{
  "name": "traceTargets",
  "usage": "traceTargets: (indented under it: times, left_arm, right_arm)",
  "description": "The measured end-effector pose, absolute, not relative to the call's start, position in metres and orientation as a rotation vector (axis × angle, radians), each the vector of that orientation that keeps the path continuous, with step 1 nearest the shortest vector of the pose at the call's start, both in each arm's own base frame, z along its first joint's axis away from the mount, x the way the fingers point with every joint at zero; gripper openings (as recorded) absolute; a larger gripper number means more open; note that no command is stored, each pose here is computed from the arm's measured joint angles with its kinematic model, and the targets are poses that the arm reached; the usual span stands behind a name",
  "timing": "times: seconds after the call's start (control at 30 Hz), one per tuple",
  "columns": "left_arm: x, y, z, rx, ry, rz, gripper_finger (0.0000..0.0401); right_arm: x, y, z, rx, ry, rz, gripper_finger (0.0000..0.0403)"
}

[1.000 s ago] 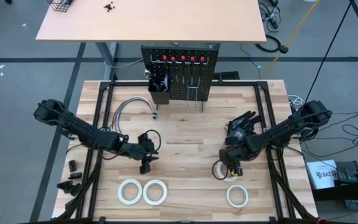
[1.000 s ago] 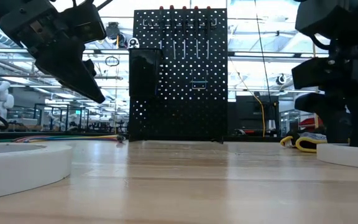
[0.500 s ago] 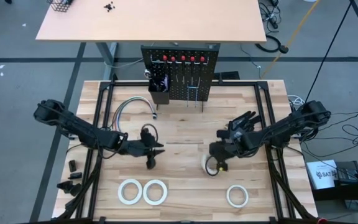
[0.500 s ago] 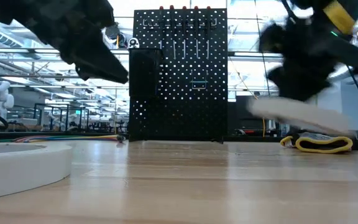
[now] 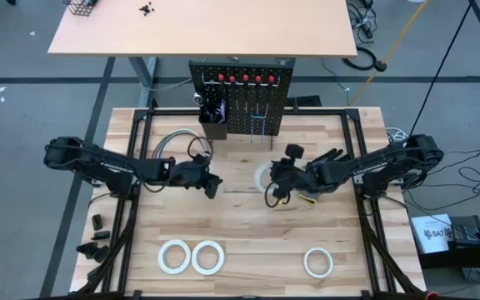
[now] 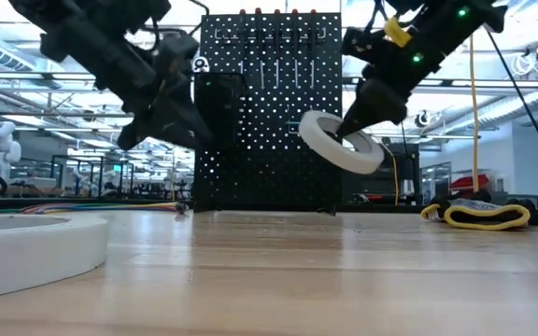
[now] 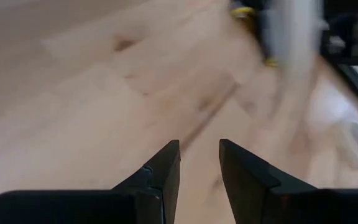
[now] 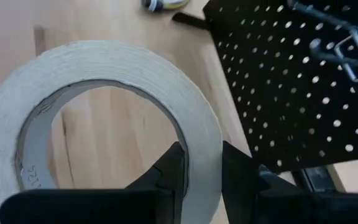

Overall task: Hang tools onto peg board
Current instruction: Hang the white tape on the peg board

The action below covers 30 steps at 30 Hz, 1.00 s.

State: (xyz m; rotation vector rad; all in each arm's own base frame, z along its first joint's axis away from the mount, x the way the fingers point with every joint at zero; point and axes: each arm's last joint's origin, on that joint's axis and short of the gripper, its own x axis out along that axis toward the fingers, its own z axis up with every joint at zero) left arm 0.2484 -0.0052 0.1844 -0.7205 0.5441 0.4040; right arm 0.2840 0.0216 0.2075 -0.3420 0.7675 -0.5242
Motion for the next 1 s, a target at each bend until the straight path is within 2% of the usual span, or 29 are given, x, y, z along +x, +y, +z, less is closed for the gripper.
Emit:
traceTargets:
  times: [0.1,0.23,0.3,0.37,0.47,0.73,1.0]
  left_arm:
    - [0.251,0.004,0.187,-0.739,0.512,0.371,0.0114]
    - [0.267,-0.001,0.215,-0.813,0.263,0.074,0.0114]
    - [0.271,-0.005,0.226,-0.875,0.145,0.012,0.0114]
    - [0.274,-0.007,0.227,-0.983,0.086,0.04,0.0114]
    - [0.278,-0.009,0.219,-1.103,0.111,0.098,0.0114]
    - [0.29,-0.016,0.206,-1.126,0.143,0.146,0.0118]
    - [0.293,-0.015,0.201,-1.109,0.127,0.201,0.0175]
  right_arm:
    - [0.289,0.02,0.212,-0.3,0.702,-0.52,0.0069]
    - [0.296,0.024,0.218,-0.262,0.6,-0.515,0.0069]
    - [0.299,0.026,0.221,-0.244,0.556,-0.513,0.0069]
    - [0.3,0.026,0.224,-0.217,0.523,-0.52,0.0069]
    - [0.302,0.025,0.226,-0.205,0.495,-0.528,0.0069]
    - [0.303,0.026,0.228,-0.199,0.478,-0.516,0.0069]
    - [0.302,0.026,0.226,-0.195,0.493,-0.495,0.0069]
